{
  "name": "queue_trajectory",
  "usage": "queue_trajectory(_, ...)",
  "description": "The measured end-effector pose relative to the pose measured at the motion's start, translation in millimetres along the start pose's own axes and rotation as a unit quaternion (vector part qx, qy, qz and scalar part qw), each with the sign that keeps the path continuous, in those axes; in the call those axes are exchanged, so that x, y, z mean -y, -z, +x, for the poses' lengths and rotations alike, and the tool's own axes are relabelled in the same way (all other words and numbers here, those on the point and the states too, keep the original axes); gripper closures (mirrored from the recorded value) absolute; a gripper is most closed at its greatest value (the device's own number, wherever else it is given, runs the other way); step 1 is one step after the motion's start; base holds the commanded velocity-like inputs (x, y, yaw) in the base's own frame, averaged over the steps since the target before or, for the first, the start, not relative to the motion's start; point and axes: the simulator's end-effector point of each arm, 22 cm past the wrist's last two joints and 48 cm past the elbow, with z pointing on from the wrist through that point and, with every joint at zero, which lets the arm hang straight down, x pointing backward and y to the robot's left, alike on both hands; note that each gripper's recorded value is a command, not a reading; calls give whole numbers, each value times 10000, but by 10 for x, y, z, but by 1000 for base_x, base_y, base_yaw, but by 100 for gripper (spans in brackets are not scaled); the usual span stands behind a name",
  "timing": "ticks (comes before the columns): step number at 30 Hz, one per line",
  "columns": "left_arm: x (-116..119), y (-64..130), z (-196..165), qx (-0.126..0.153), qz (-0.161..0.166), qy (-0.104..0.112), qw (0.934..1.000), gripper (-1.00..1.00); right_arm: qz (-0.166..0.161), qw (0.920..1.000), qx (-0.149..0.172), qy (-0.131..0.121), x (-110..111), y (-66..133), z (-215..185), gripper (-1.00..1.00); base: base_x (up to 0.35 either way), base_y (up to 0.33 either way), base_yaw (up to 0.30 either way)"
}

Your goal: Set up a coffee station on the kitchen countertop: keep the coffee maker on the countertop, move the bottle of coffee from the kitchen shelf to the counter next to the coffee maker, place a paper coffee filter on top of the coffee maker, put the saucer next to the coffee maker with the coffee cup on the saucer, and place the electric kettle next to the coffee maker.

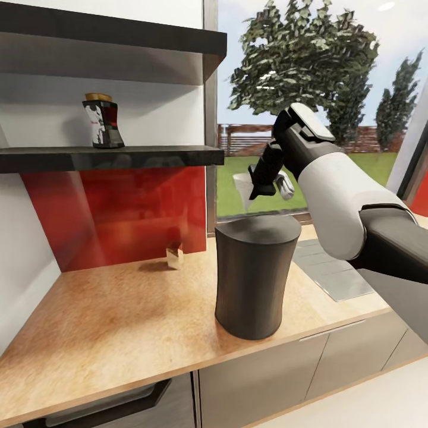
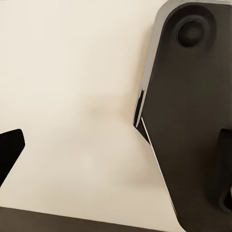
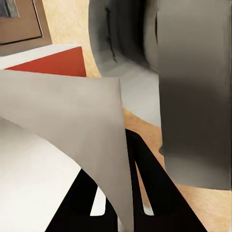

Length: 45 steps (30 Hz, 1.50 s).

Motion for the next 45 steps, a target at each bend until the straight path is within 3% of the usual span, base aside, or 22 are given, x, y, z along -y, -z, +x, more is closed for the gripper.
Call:
queue_trajectory(7,-2,-1,23,-13,14,-22,10000,-100,327,9994,83,-30,150,-165,-47,100,1,0,0)
queue_trajectory(45,-50,-7,153,-64,3,-123,9999,-100,419,9991,82,2,197,-208,-18,100,24,0,0)
